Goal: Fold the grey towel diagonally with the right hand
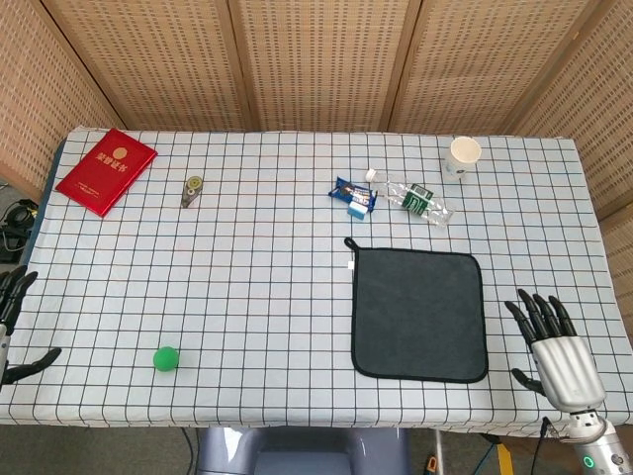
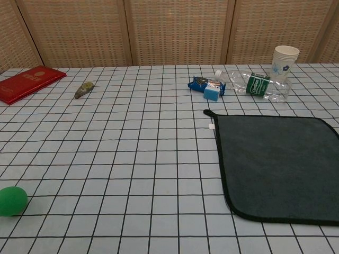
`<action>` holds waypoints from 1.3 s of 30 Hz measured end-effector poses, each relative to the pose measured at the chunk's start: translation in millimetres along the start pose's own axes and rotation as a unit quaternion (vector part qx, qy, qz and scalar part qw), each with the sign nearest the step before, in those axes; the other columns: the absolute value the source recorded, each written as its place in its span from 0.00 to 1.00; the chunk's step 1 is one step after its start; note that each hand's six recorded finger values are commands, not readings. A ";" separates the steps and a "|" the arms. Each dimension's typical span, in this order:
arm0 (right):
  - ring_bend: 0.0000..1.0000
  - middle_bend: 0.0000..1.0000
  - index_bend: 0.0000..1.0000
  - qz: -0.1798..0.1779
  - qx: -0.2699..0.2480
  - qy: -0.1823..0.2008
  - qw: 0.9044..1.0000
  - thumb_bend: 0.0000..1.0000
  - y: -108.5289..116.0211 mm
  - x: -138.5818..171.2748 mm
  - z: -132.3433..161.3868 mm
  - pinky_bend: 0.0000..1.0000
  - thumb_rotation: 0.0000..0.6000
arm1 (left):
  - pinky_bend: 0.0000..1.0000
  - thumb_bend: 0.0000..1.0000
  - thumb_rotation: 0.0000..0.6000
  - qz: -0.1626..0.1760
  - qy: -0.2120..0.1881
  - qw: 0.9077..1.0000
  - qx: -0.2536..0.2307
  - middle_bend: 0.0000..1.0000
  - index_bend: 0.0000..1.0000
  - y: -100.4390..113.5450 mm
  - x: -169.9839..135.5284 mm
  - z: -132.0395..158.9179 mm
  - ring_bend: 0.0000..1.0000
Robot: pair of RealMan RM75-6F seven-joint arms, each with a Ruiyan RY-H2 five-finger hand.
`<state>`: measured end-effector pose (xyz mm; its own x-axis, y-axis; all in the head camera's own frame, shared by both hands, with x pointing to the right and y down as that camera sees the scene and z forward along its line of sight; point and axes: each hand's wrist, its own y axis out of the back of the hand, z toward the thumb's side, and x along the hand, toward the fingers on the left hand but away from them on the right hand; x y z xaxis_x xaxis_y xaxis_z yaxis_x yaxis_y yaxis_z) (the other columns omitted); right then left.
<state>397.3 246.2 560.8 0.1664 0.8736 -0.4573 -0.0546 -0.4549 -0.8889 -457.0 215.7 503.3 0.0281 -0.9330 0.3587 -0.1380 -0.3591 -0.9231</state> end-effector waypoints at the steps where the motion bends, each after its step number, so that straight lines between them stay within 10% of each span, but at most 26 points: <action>1: 0.00 0.00 0.14 0.012 0.004 0.003 1.000 0.00 -7.6 -0.5 0.2 0.00 1.00 | 0.00 0.00 1.00 -0.002 0.000 1.000 0.001 0.00 0.00 -0.9 0.8 0.0 0.00; 16: 0.00 0.00 0.27 0.092 0.022 0.066 0.993 0.14 -96.8 -13.5 32.7 0.00 1.00 | 0.00 0.00 1.00 -0.010 0.008 1.000 0.003 0.00 0.00 -6.4 6.8 -2.5 0.00; 39: 0.00 0.00 0.33 0.092 0.069 0.101 0.988 0.25 -117.2 -31.1 36.6 0.00 1.00 | 0.00 0.00 1.00 -0.014 0.012 1.000 0.004 0.00 0.00 -8.8 8.3 -3.5 0.00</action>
<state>362.5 278.6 678.1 0.3341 0.7197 -0.6086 -0.2341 -0.5621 -0.7932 -459.1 211.1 514.8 0.0086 -0.9218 0.3876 -0.1295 -0.3854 -0.9136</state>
